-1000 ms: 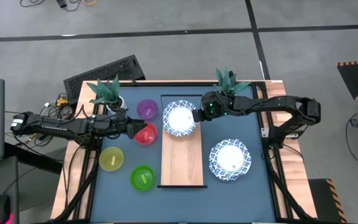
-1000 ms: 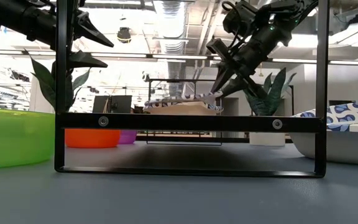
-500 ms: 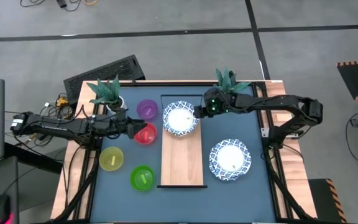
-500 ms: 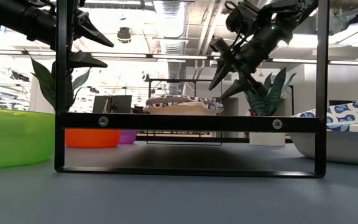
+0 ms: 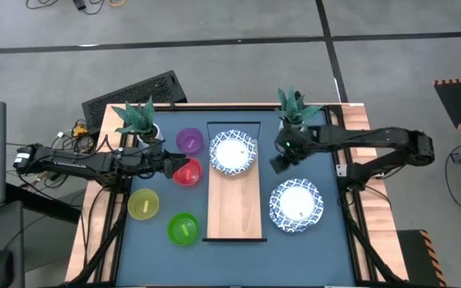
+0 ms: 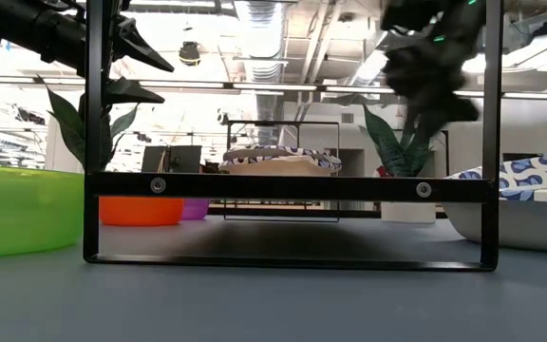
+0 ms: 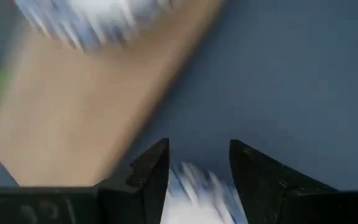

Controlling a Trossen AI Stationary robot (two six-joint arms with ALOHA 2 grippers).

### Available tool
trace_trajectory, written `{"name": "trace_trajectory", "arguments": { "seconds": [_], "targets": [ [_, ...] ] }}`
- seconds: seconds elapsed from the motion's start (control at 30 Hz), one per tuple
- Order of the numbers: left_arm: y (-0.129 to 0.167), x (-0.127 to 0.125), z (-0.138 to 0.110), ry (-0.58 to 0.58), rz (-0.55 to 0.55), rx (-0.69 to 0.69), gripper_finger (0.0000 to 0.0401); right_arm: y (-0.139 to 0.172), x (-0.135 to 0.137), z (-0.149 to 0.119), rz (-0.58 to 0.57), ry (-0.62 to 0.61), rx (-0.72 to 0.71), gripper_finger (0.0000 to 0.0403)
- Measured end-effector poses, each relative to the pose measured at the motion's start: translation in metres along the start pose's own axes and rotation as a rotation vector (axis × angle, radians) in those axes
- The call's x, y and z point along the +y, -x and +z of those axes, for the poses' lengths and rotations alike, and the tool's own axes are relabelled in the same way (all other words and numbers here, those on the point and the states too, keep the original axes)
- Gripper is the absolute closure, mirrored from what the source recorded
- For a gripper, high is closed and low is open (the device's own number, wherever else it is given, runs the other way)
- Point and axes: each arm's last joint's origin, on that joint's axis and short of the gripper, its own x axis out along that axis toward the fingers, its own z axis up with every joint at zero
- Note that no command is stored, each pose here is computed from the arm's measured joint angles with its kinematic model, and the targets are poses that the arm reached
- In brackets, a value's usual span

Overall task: Place and stack bowls onto a shelf
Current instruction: Stack the white patterned bowl on top of the white patterned bowl on the shelf

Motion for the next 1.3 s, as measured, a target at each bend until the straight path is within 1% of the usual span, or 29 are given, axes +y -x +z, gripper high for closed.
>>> {"name": "trace_trajectory", "arguments": {
  "seconds": [0.1,0.17,0.23,0.37,0.53,0.73,0.87,1.07,1.17,1.3],
  "targets": [
    [0.000,0.000,0.000,0.000,0.000,0.000,0.0183,0.008,-0.004,-0.022,-0.095,0.050,0.109,0.0211],
    [0.000,0.000,0.000,-0.001,0.001,0.000,0.0183,0.013,-0.007,-0.034,-0.152,0.053,0.160,0.0211],
    [0.000,0.000,0.000,-0.001,0.001,0.000,0.0183,0.017,-0.009,-0.042,-0.199,0.052,0.180,0.0211],
    [0.000,0.000,0.000,-0.002,0.003,0.002,0.0183,0.021,-0.010,-0.052,-0.244,0.070,0.214,0.0211],
    [0.000,0.001,-0.001,-0.004,0.009,0.005,0.0183,0.021,-0.009,-0.058,-0.261,0.095,0.234,0.0211],
    [0.000,0.001,-0.001,-0.004,0.010,0.005,0.0183,0.009,-0.016,-0.069,-0.296,0.115,0.284,0.0211],
    [0.000,0.001,-0.001,-0.003,0.010,0.004,0.0183,0.002,-0.020,-0.073,-0.297,0.085,0.299,0.0211],
    [0.000,0.001,-0.001,0.005,0.014,0.004,0.0183,-0.002,-0.022,-0.074,-0.291,0.080,0.319,0.0214],
    [0.000,0.001,-0.001,0.005,0.014,0.004,0.0183,-0.002,-0.022,-0.074,-0.289,0.075,0.317,0.0233],
    [0.000,0.001,-0.001,0.004,0.014,0.005,0.0183,-0.002,-0.022,-0.074,-0.289,0.072,0.316,0.0284]
  ]
}}
